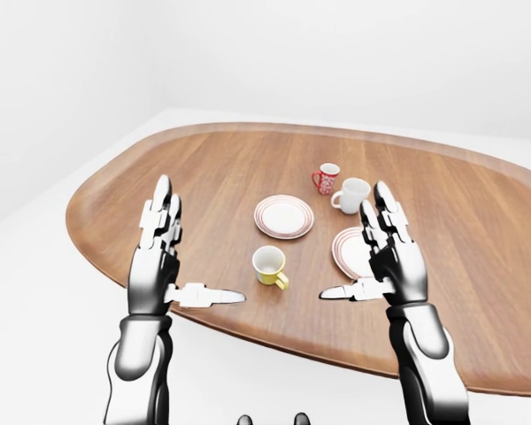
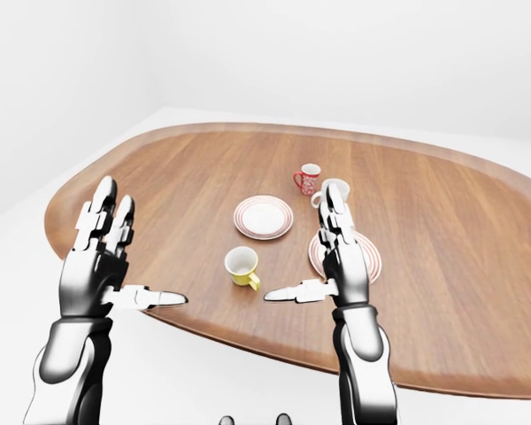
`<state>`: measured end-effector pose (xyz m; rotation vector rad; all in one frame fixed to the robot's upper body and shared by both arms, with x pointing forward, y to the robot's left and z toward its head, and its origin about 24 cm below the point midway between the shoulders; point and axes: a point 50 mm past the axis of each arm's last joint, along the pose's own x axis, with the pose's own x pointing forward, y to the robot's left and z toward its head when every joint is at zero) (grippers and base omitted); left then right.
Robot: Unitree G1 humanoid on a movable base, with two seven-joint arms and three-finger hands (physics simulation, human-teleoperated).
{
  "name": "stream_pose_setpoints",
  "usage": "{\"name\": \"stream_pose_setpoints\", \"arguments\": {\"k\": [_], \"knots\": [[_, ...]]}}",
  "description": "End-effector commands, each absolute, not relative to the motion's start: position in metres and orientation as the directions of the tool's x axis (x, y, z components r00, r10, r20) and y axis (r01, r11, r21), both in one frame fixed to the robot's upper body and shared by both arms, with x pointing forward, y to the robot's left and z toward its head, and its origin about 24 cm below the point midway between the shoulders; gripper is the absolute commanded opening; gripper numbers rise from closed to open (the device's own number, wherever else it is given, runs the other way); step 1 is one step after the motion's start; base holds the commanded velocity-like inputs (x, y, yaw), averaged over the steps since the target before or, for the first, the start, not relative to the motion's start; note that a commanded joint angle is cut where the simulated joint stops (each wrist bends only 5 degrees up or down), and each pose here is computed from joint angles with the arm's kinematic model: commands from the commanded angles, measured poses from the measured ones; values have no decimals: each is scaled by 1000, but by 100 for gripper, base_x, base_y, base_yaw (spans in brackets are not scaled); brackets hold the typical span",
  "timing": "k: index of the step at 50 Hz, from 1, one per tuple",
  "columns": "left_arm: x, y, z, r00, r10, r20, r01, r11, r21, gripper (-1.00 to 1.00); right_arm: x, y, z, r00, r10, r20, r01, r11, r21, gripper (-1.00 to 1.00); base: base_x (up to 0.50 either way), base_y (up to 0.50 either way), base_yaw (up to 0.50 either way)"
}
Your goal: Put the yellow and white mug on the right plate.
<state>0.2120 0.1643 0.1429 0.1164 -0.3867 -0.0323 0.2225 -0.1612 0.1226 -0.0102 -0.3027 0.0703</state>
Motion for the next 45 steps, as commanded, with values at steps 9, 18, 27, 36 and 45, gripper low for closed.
{"name": "stream_pose_setpoints", "arguments": {"k": [9,18,27,36,45], "knots": [[209,166,150,913,-60,404,3,990,141,100,223,-159,123,954,62,295,-42,996,-73,100,38,10,0],[210,166,149,915,-59,399,2,990,142,100,215,-158,129,940,106,325,-102,994,-32,100,0,0,0],[210,166,148,917,-59,394,2,990,142,100,220,-157,121,954,86,286,-72,996,-60,100,38,10,0],[209,166,149,915,-59,399,1,990,143,100,222,-157,121,956,75,285,-56,996,-75,100,0,0,0],[210,166,148,917,-60,393,3,990,144,100,217,-158,127,944,97,316,-95,995,-24,100,13,3,0]]}}
